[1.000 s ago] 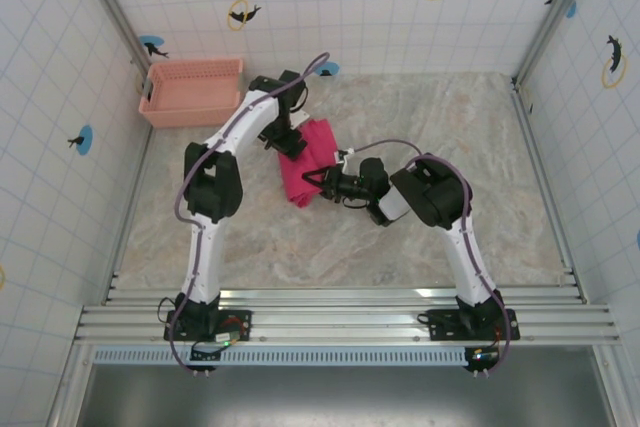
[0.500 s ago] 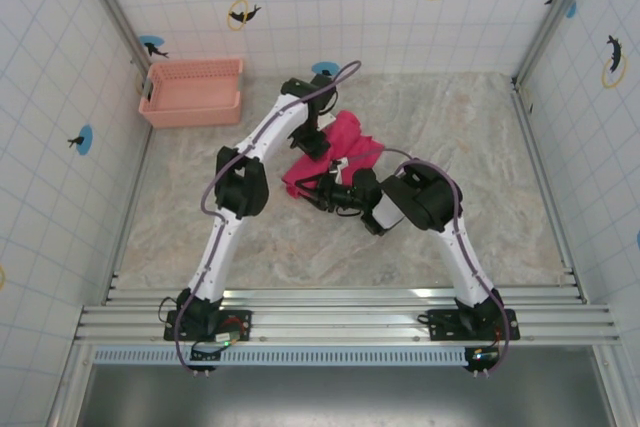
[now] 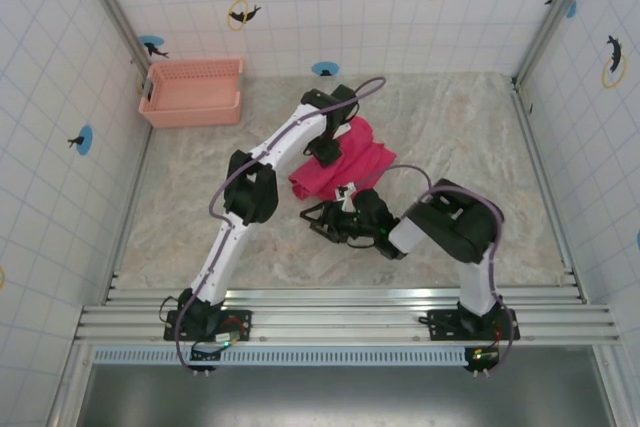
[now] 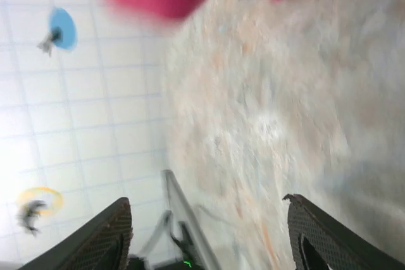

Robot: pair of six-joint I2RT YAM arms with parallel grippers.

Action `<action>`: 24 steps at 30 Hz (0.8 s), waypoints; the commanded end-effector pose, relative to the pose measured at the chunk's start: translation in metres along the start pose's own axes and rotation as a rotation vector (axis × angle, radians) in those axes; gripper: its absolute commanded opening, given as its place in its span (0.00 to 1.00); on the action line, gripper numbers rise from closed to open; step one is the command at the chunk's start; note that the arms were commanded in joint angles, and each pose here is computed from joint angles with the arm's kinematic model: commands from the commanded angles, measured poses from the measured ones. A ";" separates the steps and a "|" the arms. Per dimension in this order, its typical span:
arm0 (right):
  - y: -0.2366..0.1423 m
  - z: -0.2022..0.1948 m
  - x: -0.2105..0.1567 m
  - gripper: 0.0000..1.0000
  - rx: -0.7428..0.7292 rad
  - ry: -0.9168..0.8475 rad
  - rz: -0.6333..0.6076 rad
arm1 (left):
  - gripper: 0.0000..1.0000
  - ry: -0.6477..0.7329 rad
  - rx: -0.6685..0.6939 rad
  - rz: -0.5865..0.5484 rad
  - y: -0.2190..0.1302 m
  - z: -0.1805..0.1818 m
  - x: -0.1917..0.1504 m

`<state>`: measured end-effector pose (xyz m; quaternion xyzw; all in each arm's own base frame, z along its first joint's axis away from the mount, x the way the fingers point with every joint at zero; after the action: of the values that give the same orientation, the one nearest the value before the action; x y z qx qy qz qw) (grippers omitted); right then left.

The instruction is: Roll up the long pants

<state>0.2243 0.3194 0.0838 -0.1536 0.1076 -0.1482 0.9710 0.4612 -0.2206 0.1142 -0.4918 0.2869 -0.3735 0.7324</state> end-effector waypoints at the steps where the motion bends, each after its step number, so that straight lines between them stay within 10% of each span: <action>1: -0.036 0.000 -0.007 0.71 -0.330 -0.275 -0.154 | 0.97 0.108 -0.190 0.158 0.078 -0.064 -0.006; 7: -0.118 0.047 -0.014 0.95 -0.769 -0.675 -0.402 | 0.98 0.122 -0.183 0.170 0.078 -0.064 -0.010; 12: -0.130 0.058 -0.008 0.93 -0.870 -0.716 -0.476 | 0.97 0.123 -0.186 0.173 0.078 -0.064 -0.010; 24: -0.036 0.072 0.004 0.92 -0.632 -0.578 -0.507 | 0.98 0.122 -0.200 0.200 0.078 -0.067 -0.016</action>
<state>0.2200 0.2735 0.1334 -0.5700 -0.1628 -0.2483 0.7661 0.4607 -0.2197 0.1128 -0.4896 0.2859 -0.3736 0.7341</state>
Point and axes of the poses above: each hand's point on the last joint's axis, 136 mm out from that joint toward the fingers, its own y axis out along the fingers, its own z axis along the line the jaws close on, x = y × z, the point moved 6 cm from there along -y, back along the fingers, and after that the axes turned 14 degrees about y, right-handed, at the moved point
